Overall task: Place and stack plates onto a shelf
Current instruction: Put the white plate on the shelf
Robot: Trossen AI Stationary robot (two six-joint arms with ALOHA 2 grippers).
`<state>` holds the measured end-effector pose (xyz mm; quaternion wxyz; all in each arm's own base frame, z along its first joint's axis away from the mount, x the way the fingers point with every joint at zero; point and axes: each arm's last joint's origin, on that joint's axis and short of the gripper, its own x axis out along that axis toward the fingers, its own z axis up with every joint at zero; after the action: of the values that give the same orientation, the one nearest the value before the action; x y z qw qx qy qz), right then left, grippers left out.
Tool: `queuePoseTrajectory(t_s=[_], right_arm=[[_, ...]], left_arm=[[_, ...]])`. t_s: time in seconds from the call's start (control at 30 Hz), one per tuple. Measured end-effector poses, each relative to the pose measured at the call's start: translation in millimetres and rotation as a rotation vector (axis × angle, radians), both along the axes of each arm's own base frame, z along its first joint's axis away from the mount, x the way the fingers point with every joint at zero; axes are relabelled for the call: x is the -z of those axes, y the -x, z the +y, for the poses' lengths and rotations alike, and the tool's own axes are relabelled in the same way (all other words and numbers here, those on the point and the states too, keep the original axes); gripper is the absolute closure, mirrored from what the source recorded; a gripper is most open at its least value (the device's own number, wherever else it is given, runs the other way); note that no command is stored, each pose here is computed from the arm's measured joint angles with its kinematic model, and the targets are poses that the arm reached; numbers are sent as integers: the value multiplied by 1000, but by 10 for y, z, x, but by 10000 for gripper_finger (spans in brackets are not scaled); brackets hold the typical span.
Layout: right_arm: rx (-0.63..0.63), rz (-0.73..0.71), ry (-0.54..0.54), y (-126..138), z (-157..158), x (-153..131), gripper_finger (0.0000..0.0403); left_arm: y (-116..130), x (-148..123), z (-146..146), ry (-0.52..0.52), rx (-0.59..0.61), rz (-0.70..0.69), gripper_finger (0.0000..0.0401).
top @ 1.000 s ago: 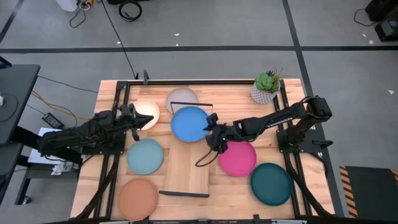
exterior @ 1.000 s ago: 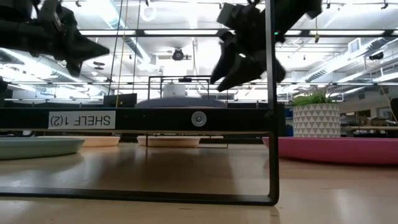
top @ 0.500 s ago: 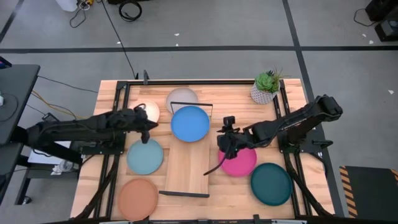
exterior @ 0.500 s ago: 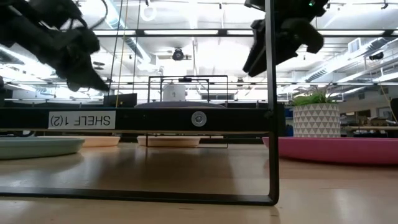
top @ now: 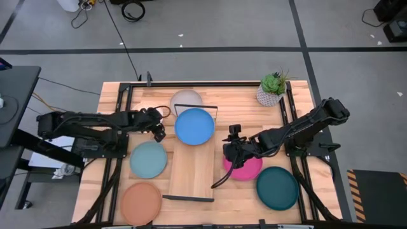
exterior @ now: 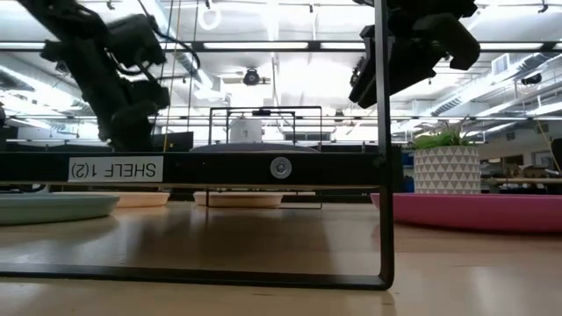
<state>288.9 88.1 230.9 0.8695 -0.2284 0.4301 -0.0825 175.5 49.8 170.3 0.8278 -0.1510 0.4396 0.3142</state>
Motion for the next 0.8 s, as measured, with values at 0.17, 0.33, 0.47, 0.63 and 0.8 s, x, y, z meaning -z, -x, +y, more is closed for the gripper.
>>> queuePoseTrajectory(t_s=[0.17, 0.33, 0.47, 0.63, 0.8], right_arm=[[-6, 5, -2, 8, 23, 13, 234], [-30, 31, 11, 40, 65, 25, 234], [-35, 49, 15, 66, 86, 35, 234], [-33, 40, 3, 81, 131, 35, 234], [-34, 29, 0, 75, 140, 29, 234]], left_arm=[[-56, 145, 123, 21, -41, 110, 237], [-44, 295, 223, 52, -91, 203, 237], [-29, 352, 244, 68, -102, 249, 255], [-2, 388, 228, 135, -93, 279, 350], [-68, 220, 242, 158, -76, 292, 385]])
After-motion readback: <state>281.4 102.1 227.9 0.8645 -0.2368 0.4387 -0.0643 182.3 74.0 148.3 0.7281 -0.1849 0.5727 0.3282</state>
